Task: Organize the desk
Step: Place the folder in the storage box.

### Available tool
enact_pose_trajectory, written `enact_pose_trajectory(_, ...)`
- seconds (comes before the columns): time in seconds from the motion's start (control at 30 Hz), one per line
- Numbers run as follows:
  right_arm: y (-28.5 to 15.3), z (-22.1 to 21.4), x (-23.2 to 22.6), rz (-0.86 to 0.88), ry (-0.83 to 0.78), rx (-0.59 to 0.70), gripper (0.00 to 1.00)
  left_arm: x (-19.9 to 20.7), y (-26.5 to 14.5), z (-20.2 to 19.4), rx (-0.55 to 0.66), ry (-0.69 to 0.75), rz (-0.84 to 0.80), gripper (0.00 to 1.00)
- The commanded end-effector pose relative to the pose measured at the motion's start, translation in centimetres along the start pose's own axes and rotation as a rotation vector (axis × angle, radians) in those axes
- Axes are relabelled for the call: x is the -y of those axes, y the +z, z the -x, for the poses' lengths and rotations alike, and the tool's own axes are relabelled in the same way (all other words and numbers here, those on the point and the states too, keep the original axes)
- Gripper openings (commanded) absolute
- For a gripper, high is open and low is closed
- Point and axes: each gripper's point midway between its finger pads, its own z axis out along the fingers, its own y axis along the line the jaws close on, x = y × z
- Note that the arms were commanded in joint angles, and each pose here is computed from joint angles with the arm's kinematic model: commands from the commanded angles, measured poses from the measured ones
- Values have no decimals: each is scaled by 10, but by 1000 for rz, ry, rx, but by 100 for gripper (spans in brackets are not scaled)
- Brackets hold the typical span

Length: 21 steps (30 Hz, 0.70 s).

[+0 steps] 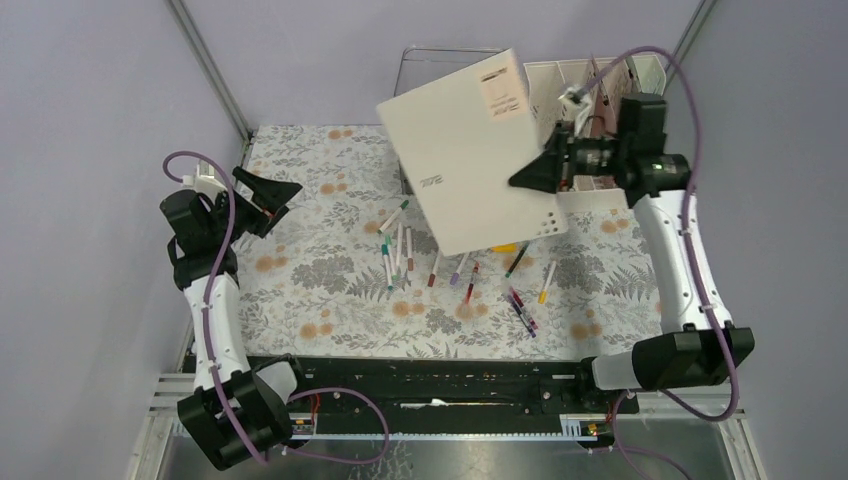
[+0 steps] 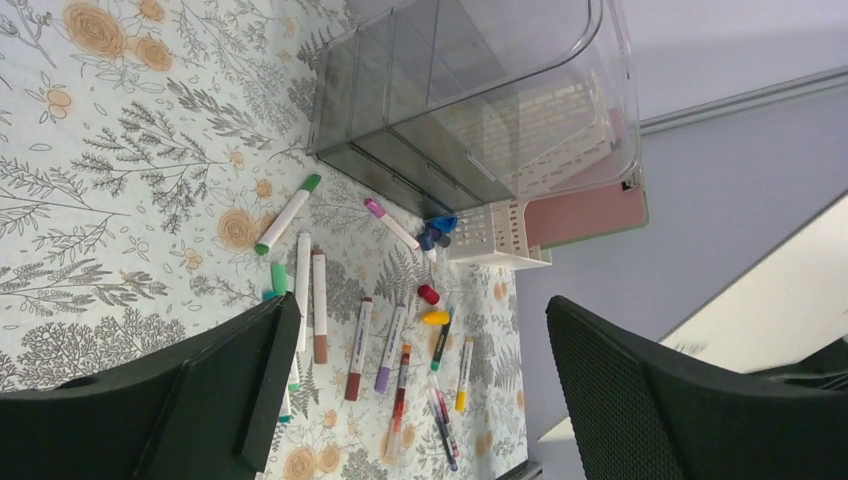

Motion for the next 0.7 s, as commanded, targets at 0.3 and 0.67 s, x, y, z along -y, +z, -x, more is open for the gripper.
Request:
enact_pose_trajectory(0.3,-173,111,36,-295,28,490,0,9,-6,-15,-5,43,-79,99)
enact_pose_trajectory(0.67,-272,156,129,-799,-176,641,0,8,-6,-25,-21,39,-85,99)
